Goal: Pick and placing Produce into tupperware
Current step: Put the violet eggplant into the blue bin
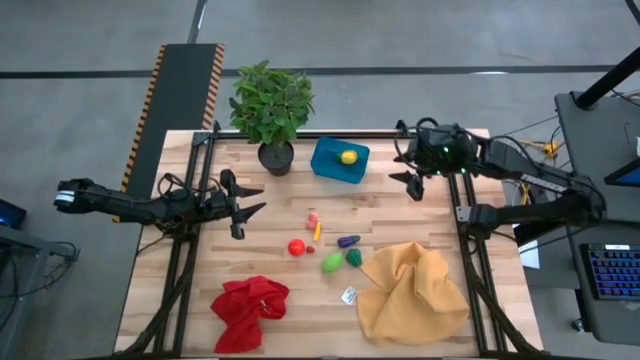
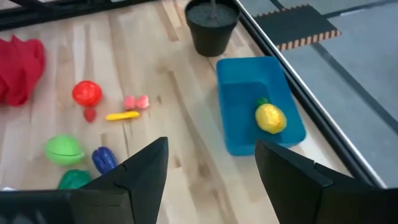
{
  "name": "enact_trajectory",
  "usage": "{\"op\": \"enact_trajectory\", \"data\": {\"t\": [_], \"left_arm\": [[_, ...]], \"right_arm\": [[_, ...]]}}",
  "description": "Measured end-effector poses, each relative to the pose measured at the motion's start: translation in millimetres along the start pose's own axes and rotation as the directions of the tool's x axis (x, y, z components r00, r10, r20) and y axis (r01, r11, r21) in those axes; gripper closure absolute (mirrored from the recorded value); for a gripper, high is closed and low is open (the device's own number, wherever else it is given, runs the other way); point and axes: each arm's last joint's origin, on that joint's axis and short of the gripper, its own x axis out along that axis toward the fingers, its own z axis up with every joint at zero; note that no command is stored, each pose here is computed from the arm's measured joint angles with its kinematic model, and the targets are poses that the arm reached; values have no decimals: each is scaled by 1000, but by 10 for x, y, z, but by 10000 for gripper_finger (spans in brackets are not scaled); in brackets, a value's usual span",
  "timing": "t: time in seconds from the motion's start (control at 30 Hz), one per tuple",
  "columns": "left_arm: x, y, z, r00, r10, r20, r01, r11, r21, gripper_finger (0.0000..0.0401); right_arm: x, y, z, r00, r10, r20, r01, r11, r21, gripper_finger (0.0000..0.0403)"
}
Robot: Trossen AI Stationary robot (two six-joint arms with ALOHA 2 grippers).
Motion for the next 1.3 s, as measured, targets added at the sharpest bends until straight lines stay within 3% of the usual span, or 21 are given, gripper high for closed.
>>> {"op": "enact_trajectory", "data": {"t": [0.33,0.6,0.93,1.3], "left_arm": [[0,1,0,1000,0,0,0,1000,0,253],[3,-1,-4,1000,0,-3,0,1000,1,253],[7,-3,-10,1000,-1,-7,1,1000,2,253],[7,-3,-10,1000,-1,-7,1,1000,2,253]], "right_arm": [[256,149,-265,995,78,64,-75,996,-47,170],[571,275,-366,989,144,-22,-145,986,-80,168],[963,649,-361,967,254,-32,-255,943,-213,101],[1339,821,-445,952,261,-161,-293,929,-225,70]]}}
